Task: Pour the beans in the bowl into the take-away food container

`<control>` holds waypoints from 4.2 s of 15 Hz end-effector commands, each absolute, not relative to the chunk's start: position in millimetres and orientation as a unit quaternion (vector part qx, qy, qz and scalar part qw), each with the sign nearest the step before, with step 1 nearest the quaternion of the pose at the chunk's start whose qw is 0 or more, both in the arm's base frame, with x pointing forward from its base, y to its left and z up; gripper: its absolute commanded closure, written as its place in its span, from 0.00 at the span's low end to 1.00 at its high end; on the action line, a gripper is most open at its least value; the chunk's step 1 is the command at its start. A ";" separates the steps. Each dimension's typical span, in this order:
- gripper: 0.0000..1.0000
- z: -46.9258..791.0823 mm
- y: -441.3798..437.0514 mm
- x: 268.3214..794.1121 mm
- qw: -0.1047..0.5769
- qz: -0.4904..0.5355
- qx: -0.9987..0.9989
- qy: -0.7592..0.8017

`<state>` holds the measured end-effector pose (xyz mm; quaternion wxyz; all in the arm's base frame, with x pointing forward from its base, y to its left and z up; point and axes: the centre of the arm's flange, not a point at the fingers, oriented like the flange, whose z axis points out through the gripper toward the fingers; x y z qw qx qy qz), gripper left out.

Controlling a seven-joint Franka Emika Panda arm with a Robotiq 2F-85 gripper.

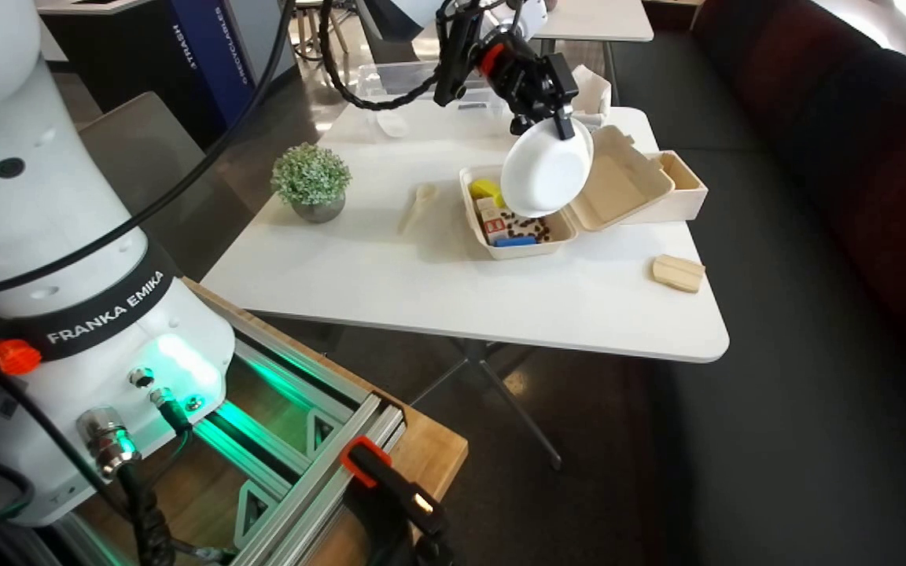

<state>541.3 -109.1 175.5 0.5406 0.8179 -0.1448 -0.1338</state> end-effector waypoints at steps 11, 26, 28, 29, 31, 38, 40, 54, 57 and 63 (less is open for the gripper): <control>0.98 195.8 -78.3 553.2 0.481 -0.113 0.858 -0.142; 0.98 312.0 -131.3 537.3 0.156 0.058 0.967 -0.194; 0.98 300.6 -144.6 536.7 0.106 0.078 0.972 -0.193; 0.98 295.4 -148.9 536.5 0.080 0.088 0.974 -0.192; 0.98 282.0 -156.1 535.8 0.030 0.103 0.976 -0.187; 0.98 227.4 -138.9 548.2 -0.141 0.099 0.975 -0.138; 0.98 218.1 -142.4 552.2 -0.188 0.096 0.970 -0.123; 0.98 144.0 -166.4 557.6 -0.309 0.021 0.949 -0.055; 0.98 141.0 -150.2 564.9 -0.291 0.036 0.956 -0.035; 0.98 134.4 -135.7 586.4 -0.240 0.090 0.966 -0.010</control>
